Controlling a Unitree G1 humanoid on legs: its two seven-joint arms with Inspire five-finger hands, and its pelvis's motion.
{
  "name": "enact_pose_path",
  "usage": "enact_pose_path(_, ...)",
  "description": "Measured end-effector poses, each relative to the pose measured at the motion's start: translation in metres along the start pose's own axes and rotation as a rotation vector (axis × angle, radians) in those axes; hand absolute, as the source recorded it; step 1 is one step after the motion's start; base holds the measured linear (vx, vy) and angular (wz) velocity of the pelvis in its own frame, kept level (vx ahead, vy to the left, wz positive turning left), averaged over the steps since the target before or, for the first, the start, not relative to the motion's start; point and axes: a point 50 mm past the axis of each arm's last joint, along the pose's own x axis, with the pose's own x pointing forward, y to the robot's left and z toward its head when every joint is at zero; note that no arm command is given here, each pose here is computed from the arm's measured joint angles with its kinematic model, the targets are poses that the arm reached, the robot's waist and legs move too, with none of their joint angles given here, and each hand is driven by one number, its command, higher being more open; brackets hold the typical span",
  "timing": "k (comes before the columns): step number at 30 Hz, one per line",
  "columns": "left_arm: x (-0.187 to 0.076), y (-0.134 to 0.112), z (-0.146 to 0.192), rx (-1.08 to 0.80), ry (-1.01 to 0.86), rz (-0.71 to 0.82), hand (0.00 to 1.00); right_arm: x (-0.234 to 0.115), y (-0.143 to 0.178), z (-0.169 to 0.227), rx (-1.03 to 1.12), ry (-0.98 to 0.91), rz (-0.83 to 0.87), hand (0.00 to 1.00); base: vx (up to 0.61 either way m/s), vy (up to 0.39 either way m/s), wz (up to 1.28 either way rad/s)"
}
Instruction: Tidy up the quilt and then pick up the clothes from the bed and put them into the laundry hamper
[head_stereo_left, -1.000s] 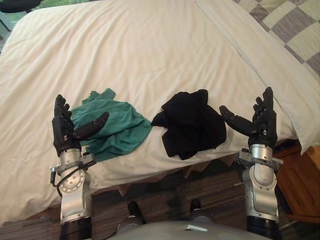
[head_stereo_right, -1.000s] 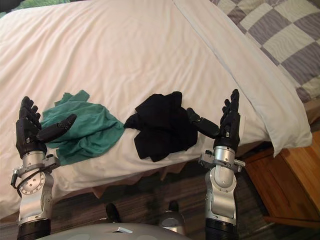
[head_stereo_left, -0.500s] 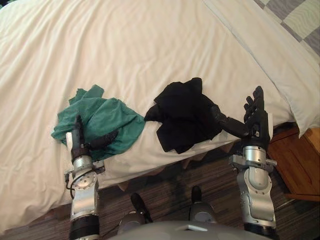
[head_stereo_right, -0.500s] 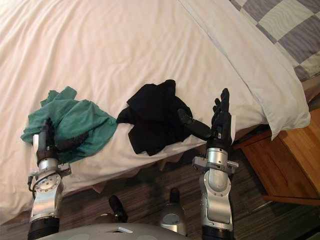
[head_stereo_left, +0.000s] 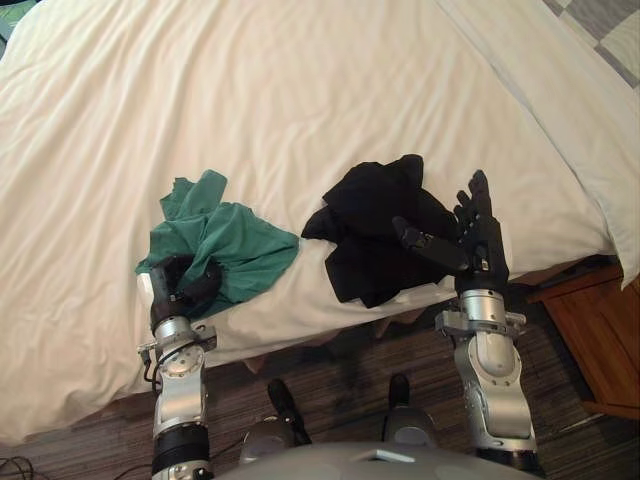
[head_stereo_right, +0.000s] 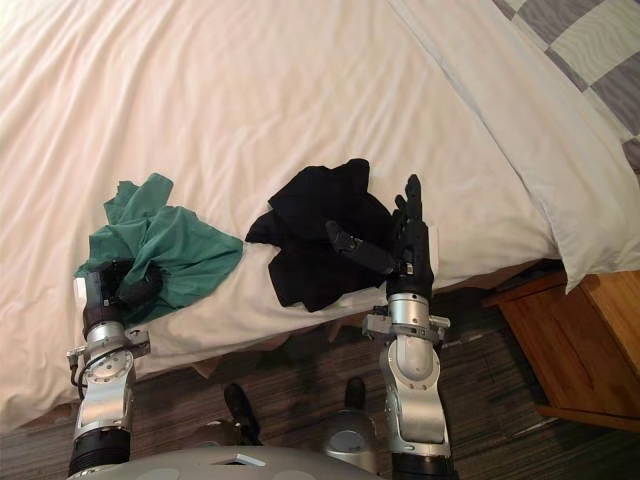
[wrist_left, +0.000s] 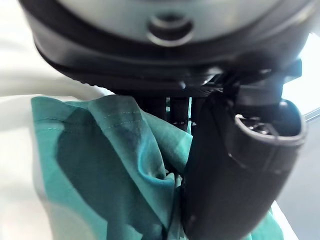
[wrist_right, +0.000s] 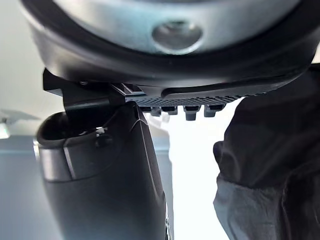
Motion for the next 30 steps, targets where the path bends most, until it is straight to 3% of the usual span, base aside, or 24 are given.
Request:
enact_pose_path(10,-0.024,-0.006,0.006,-0.124,-0.032,-0.101,0.00,0.015,0.011,-0.064,-0.169,0.267,0.110,1.00,0.03,0.001,0.17)
enact_pose_path(11,-0.030,-0.006,0.008,-0.132,-0.043,-0.124,0.00,0.020,0.012,-0.063,-0.192,0.257,0.109,0.00,0.01,0.026,0.17)
enact_pose_path(23,-0.066,-0.035,0.009,-0.384,-0.015,-0.363,0.00,0.037,-0.022,-0.093,-0.367,0.356,0.043,0.00,-0.01,0.018,0.14)
enact_pose_path(27,-0.071,-0.058,-0.003,-0.403,0.045,-0.455,0.00,0.016,-0.045,-0.105,-0.456,0.423,0.060,0.00,0.02,-0.005,0.26)
enact_pose_path(30,-0.077,-0.064,-0.014,-0.441,0.104,-0.483,0.00,-0.025,-0.064,-0.115,-0.496,0.511,0.075,0.00,0.06,-0.021,0.91)
